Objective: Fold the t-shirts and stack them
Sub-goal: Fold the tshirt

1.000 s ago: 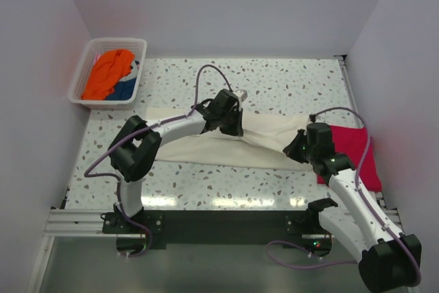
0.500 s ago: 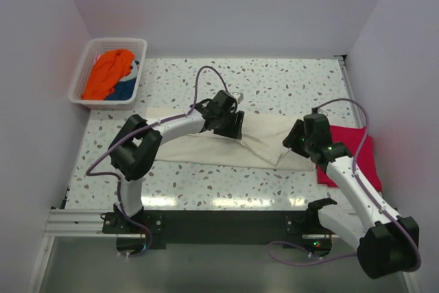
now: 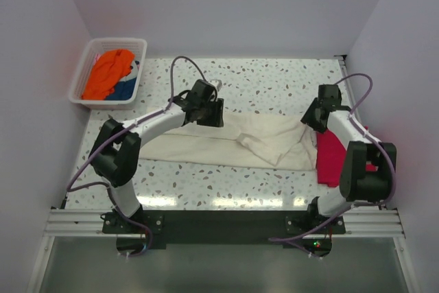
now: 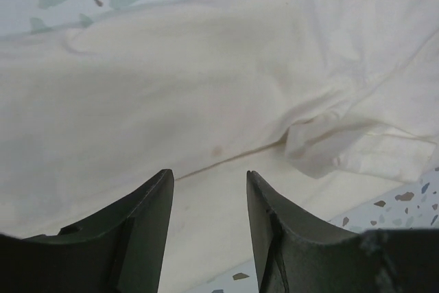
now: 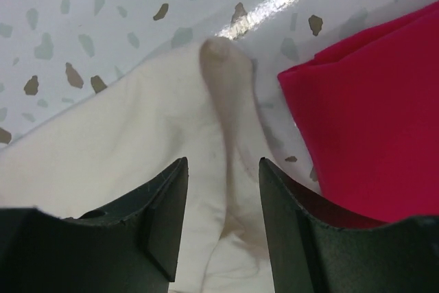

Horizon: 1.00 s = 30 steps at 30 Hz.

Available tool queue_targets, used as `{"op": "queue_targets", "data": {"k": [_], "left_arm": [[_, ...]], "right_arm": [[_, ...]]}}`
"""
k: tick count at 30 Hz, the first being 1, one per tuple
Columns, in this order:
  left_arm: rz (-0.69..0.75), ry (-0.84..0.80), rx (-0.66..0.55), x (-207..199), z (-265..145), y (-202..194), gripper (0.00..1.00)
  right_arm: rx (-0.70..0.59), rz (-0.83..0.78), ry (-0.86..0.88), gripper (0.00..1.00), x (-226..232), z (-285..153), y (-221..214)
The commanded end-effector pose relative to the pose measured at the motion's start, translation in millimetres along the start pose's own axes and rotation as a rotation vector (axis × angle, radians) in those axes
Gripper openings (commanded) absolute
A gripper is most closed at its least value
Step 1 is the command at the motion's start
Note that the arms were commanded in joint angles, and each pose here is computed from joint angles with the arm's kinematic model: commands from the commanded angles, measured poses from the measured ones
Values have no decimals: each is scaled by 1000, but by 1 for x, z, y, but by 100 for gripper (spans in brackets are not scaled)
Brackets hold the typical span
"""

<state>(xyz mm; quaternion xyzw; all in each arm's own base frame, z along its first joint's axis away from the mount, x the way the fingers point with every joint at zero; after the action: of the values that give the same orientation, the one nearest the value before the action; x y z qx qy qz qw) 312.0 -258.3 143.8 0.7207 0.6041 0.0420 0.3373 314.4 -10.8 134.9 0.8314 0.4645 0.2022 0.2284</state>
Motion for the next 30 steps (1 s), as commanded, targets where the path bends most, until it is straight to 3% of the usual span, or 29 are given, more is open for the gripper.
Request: {"op": "queue_targets", "data": {"k": [1, 10, 13, 19, 30], "left_arm": [[-19, 35, -32, 21, -11, 11, 51], [-94, 123, -9, 57, 6, 15, 50], [-119, 149, 1, 68, 12, 13, 50], [-211, 214, 26, 99, 23, 4, 49], [-259, 221, 45, 113, 33, 0, 48]], "right_arm": [[-30, 8, 81, 50, 9, 15, 23], [21, 73, 117, 47, 16, 53, 22], [23, 90, 136, 38, 19, 56, 23], [25, 118, 86, 0, 7, 60, 30], [40, 140, 120, 0, 11, 74, 51]]}}
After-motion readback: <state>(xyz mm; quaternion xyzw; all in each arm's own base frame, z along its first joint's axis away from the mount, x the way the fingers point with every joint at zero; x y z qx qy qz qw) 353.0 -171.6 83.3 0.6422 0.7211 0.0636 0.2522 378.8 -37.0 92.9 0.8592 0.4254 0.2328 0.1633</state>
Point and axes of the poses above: each gripper's point midway between its finger pads, its own z axis out along the fingers, its own x axis along the line the jaws close on, y = z × x, the point moved 7 cm from there along -z, back along the fingers, and after that the axes turned 3 degrees about -z, right-handed, at the moved point
